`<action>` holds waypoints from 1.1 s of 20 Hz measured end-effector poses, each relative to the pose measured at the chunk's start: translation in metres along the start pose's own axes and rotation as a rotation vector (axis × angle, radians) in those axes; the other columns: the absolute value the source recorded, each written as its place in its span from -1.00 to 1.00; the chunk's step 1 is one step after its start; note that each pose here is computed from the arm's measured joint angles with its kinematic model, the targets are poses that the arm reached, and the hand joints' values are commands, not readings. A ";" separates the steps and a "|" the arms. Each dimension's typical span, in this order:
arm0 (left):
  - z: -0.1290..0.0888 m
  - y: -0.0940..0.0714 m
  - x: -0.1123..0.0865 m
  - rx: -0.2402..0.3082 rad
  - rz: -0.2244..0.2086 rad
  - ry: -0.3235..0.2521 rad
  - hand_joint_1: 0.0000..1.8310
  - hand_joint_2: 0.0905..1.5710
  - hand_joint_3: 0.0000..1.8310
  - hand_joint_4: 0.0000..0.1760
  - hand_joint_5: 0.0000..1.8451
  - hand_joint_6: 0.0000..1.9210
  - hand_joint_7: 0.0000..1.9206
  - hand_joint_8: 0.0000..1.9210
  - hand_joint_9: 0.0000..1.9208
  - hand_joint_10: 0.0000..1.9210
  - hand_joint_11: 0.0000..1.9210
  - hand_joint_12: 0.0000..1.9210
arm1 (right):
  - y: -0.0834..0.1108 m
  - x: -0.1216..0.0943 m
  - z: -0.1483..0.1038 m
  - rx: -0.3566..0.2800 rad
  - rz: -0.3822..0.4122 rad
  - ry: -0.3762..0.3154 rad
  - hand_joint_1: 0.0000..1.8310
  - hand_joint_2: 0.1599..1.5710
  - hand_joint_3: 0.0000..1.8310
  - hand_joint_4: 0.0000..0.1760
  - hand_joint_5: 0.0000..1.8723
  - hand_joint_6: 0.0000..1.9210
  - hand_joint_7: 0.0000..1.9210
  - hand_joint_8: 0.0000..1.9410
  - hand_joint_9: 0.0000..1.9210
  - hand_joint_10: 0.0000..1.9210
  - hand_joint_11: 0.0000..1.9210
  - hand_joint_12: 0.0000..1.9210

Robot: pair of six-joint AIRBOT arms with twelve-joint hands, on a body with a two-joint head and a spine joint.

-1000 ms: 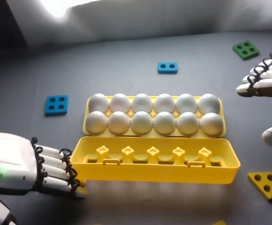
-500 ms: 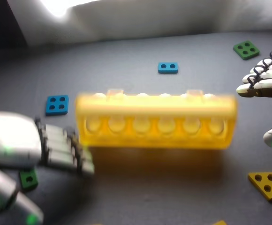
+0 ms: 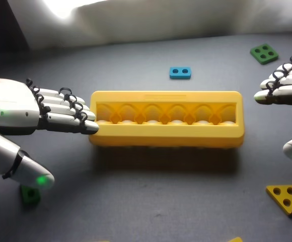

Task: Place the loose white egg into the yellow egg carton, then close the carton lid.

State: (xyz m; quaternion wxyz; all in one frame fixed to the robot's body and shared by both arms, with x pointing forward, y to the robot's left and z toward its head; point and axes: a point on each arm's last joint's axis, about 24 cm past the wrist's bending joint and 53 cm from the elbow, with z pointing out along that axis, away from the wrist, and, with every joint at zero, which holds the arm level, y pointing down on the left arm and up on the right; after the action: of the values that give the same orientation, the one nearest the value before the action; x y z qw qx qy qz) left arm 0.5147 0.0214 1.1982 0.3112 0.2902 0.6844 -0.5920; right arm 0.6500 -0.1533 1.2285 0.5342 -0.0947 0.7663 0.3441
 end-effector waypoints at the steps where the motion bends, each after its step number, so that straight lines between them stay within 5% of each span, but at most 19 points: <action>1: 0.000 -0.001 0.002 0.000 0.001 0.004 -1.00 0.34 -1.00 -1.00 -0.95 -1.00 -0.97 -1.00 -1.00 -1.00 -1.00 -1.00 | 0.000 0.000 0.000 -0.001 0.000 0.000 -1.00 0.28 -1.00 -1.00 -0.90 -1.00 -0.98 -0.99 -1.00 -1.00 -1.00 -1.00; 7: -0.032 -0.028 0.001 0.015 0.023 -0.005 -1.00 0.35 -1.00 -1.00 -0.96 -1.00 -0.97 -1.00 -1.00 -1.00 -1.00 -1.00 | 0.001 0.000 0.000 -0.004 0.000 0.001 -1.00 0.28 -1.00 -1.00 -0.89 -1.00 -0.97 -0.99 -1.00 -1.00 -1.00 -1.00; 11: -0.054 -0.051 0.026 0.036 0.084 0.058 -1.00 0.35 -1.00 -1.00 -0.95 -1.00 -0.97 -1.00 -1.00 -1.00 -1.00 -1.00 | 0.010 0.002 0.000 -0.044 -0.024 0.010 -1.00 0.28 -1.00 -1.00 -0.90 -1.00 -0.98 -1.00 -1.00 -1.00 -1.00 -1.00; 13: -0.065 -0.065 0.030 0.055 0.107 0.066 -1.00 0.34 -1.00 -1.00 -0.95 -1.00 -0.96 -1.00 -1.00 -1.00 -1.00 -1.00 | 0.026 0.006 -0.002 -0.113 -0.070 0.024 -1.00 0.29 -1.00 -1.00 -0.88 -0.99 -0.96 -0.99 -1.00 -1.00 -1.00 -1.00; 18: -0.086 -0.069 0.029 0.016 0.126 0.055 -1.00 0.34 -1.00 -1.00 -0.97 -1.00 -0.98 -1.00 -1.00 -1.00 -1.00 -1.00 | 0.073 0.022 -0.013 -0.327 -0.212 0.058 -1.00 0.30 -1.00 -1.00 -0.87 -0.99 -0.95 -0.99 -1.00 -1.00 -1.00 -1.00; 22: -0.092 -0.063 0.023 -0.012 0.164 0.037 -1.00 0.34 -1.00 -1.00 -0.96 -1.00 -0.98 -1.00 -1.00 -1.00 -1.00 -1.00 | 0.106 0.033 -0.028 -0.487 -0.221 0.083 -1.00 0.29 -1.00 -1.00 -0.89 -1.00 -0.97 -1.00 -1.00 -1.00 -1.00 -1.00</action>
State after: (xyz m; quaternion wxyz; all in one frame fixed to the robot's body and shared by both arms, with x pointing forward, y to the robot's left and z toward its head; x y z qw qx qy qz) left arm 0.4442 0.1054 1.2301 0.3474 0.3545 0.6675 -0.5551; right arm 0.5604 -0.0845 1.2501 0.4983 -0.3176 0.6672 0.4535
